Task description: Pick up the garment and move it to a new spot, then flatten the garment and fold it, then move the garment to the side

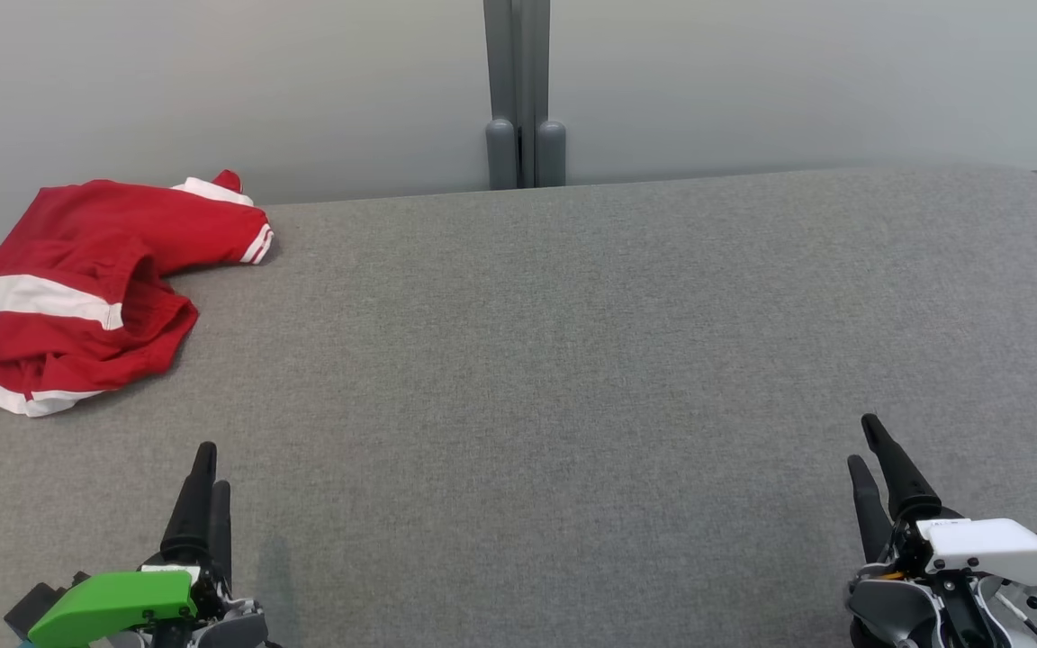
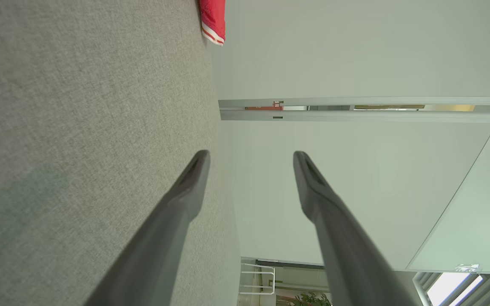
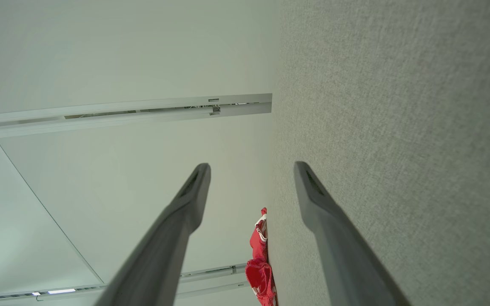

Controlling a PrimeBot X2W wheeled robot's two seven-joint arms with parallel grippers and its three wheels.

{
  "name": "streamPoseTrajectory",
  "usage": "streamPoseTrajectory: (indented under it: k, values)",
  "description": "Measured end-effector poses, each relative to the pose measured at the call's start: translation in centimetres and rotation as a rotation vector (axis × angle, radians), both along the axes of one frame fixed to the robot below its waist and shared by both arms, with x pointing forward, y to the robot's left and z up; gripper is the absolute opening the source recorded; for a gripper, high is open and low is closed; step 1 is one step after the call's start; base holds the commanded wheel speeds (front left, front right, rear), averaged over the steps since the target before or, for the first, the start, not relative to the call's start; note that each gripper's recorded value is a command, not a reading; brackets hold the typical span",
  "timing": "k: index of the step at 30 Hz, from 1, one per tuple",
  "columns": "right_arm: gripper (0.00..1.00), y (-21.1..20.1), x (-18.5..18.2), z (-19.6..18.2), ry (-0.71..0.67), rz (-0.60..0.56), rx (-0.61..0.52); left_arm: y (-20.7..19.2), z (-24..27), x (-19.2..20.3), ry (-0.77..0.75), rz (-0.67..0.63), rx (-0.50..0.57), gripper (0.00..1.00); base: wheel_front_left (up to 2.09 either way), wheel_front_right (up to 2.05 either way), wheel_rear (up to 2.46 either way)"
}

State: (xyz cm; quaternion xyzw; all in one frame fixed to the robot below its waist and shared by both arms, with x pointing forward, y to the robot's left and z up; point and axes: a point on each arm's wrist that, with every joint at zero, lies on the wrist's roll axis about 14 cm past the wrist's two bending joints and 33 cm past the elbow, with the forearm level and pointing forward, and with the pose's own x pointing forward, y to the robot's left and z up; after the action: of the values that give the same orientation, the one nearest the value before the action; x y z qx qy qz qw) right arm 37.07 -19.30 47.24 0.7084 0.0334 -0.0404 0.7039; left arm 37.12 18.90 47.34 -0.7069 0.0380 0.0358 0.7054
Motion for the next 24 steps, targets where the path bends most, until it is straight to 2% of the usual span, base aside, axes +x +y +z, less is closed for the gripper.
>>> streamPoseTrajectory:
  k: [9, 24]
  values:
    - [1.0, -0.2, -0.2, 0.4, -0.011, -0.017, -0.072, -0.8, 0.5, -0.1, 0.001, -0.012, 0.088, 1.0, 0.0, 0.0, 0.0]
    - [1.0, -0.3, -0.4, 1.9, -0.05, -0.016, -0.336, -2.4, 1.4, 0.0, -0.002, -0.057, 0.339, 1.0, 0.0, 0.0, 0.0]
